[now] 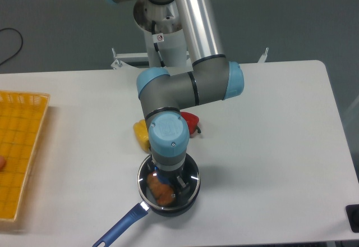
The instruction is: Close the pot lid
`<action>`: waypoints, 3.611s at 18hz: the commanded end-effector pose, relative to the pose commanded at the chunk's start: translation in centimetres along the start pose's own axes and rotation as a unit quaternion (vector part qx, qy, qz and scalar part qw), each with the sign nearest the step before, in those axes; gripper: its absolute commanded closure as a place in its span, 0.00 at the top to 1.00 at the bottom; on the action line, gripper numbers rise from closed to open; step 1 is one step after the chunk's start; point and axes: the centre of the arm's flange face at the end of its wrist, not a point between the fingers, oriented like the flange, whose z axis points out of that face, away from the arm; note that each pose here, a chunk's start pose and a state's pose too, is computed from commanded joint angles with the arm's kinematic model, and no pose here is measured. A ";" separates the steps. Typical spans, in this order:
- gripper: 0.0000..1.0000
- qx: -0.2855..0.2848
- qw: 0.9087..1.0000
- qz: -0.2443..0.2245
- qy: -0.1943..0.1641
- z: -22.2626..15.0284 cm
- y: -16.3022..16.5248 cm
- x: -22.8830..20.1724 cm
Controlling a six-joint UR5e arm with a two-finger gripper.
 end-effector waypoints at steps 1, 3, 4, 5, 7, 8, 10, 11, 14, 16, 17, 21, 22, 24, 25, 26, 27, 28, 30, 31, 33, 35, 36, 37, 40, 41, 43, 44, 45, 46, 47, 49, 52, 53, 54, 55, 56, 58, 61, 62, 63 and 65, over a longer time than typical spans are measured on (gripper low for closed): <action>0.57 0.000 1.000 -0.001 0.001 0.1 0.0 0.0; 0.57 0.000 1.000 -0.001 0.001 0.1 0.0 0.0; 0.57 0.000 1.000 -0.001 0.001 0.1 0.0 0.0; 0.57 0.000 1.000 -0.001 0.000 0.0 0.0 0.0; 0.63 0.001 1.000 -0.001 -0.001 0.1 0.0 -0.1; 0.67 0.002 1.000 -0.001 -0.004 0.1 -0.1 -0.1; 0.73 0.002 1.000 -0.001 -0.004 0.3 -0.1 -0.2; 0.73 0.002 1.000 -0.001 -0.004 0.3 -0.1 -0.2; 0.81 0.002 1.000 0.001 -0.004 0.2 -0.1 -0.1; 0.92 0.002 1.000 0.003 -0.005 0.1 -0.1 -0.1; 0.96 0.002 1.000 0.003 -0.005 0.2 -0.1 -0.1; 0.99 0.003 1.000 0.006 -0.006 -0.4 0.0 0.5; 0.99 0.003 1.000 0.008 -0.006 -0.5 0.0 0.7; 0.99 0.005 1.000 0.008 -0.011 -1.5 0.1 1.1; 0.99 0.005 1.000 0.008 -0.011 -1.6 0.2 1.3; 0.99 0.006 1.000 0.009 -0.012 -2.0 0.4 1.7; 0.99 0.006 1.000 0.009 -0.014 -2.4 0.5 2.1; 0.99 0.006 1.000 0.009 -0.014 -2.9 0.8 2.5; 1.00 0.008 1.000 0.015 -0.021 -4.1 1.3 3.7; 1.00 0.008 0.999 0.025 -0.023 -4.8 1.8 4.1; 1.00 0.008 0.999 0.037 -0.027 -6.1 4.0 4.3; 1.00 0.008 0.999 0.032 -0.026 -6.5 6.3 4.3; 1.00 0.008 0.999 0.031 -0.027 -6.6 7.2 4.1; 1.00 0.007 0.999 0.032 -0.024 -6.4 7.7 4.1; 1.00 0.002 0.999 0.026 -0.028 -6.8 9.0 3.5; 1.00 0.000 0.999 0.022 -0.029 -6.8 9.4 3.3; 1.00 -0.003 0.999 0.031 -0.031 -7.2 11.1 3.1; 1.00 -0.004 0.998 0.045 -0.034 -7.6 12.5 2.8; 1.00 -0.006 0.997 0.061 -0.035 -7.9 13.8 2.4; 1.00 -0.006 0.996 0.075 -0.037 -8.2 15.2 1.9; 1.00 -0.008 0.995 0.088 -0.035 -8.3 16.6 1.5; 1.00 -0.013 0.993 0.112 -0.029 -9.0 19.3 0.8; 1.00 -0.024 0.986 0.161 -0.022 -9.2 22.2 0.0; 1.00 -0.029 0.984 0.175 -0.021 -9.3 23.1 -0.3; 1.00 -0.029 0.982 0.185 -0.020 -9.2 23.9 -0.7; 1.00 -0.030 0.981 0.192 -0.017 -9.0 24.6 -0.9; 1.00 -0.033 0.980 0.195 -0.017 -9.0 25.5 -1.2; 1.00 -0.034 0.980 0.197 -0.013 -8.7 27.9 -2.1; 1.00 -0.033 0.977 0.209 -0.015 -9.9 30.3 -2.6; 1.00 -0.031 0.977 0.210 -0.014 -10.3 31.2 -2.9; 1.00 -0.030 0.976 0.214 -0.014 -10.6 31.9 -3.0; 1.00 -0.034 0.972 0.230 -0.014 -11.2 33.0 -3.1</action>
